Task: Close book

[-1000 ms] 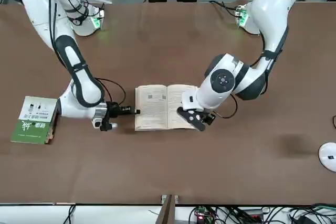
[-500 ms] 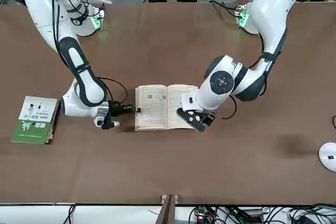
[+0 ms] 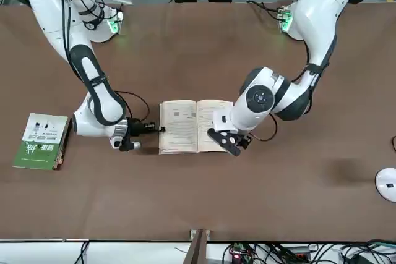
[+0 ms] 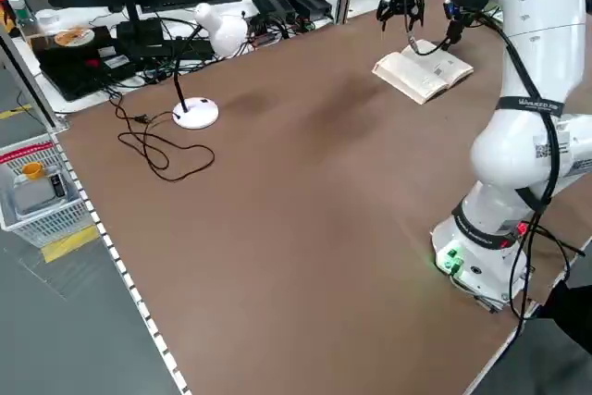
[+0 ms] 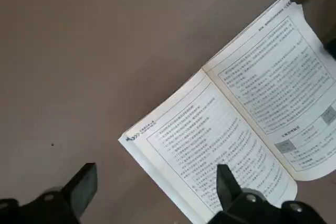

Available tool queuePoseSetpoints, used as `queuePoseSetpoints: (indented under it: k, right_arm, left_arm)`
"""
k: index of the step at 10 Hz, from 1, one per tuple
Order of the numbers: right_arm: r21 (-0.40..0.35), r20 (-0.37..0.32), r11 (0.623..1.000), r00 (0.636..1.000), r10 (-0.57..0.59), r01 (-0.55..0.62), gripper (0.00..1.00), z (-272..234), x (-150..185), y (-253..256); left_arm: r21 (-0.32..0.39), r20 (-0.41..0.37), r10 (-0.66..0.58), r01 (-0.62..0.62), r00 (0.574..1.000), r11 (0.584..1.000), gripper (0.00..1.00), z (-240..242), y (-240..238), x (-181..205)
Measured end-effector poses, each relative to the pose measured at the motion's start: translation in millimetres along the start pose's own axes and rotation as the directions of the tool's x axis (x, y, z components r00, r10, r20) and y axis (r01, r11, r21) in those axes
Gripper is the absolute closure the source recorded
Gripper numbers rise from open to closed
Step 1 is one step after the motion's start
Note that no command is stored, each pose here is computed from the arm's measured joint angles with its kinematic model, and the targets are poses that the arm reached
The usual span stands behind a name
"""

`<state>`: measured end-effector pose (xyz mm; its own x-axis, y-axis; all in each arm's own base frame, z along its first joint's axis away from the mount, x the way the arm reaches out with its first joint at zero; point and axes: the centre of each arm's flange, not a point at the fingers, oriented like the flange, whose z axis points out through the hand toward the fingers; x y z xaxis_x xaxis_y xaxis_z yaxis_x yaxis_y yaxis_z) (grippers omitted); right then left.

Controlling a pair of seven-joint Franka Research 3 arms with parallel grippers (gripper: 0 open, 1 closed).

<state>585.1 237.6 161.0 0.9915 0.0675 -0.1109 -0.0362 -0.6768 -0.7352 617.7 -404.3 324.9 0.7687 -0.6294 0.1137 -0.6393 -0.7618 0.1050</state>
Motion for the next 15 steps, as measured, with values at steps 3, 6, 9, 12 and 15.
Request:
queuePoseSetpoints:
  k: [3, 6, 9, 12, 15]
  right_arm:
    - [-0.011, -0.007, 1.000, 1.000, -0.003, 0.003, 0.99, 4, -2, 0]
    - [-0.002, -0.007, 1.000, 1.000, -0.011, 0.011, 0.99, 8, -6, 2]
    - [-0.001, -0.007, 1.000, 1.000, -0.015, 0.015, 0.99, 10, -8, 5]
    - [-0.010, -0.013, 1.000, 1.000, -0.011, 0.011, 0.99, 11, -9, 8]
    - [-0.024, -0.021, 1.000, 1.000, -0.006, 0.006, 0.99, 14, -9, 14]
  left_arm:
    - [-0.001, 0.001, 0.003, -0.003, 1.000, 1.000, 0.00, 3, 3, 0]
    - [-0.003, 0.001, 0.004, -0.004, 1.000, 1.000, 0.00, 8, 3, 1]
    - [-0.003, -0.004, 0.005, -0.005, 1.000, 1.000, 0.00, 10, 4, 1]
    - [-0.004, 0.000, 0.004, -0.004, 1.000, 1.000, 0.00, 13, 4, 1]
    - [-0.006, 0.001, 0.005, -0.005, 1.000, 1.000, 0.00, 17, 4, 1]
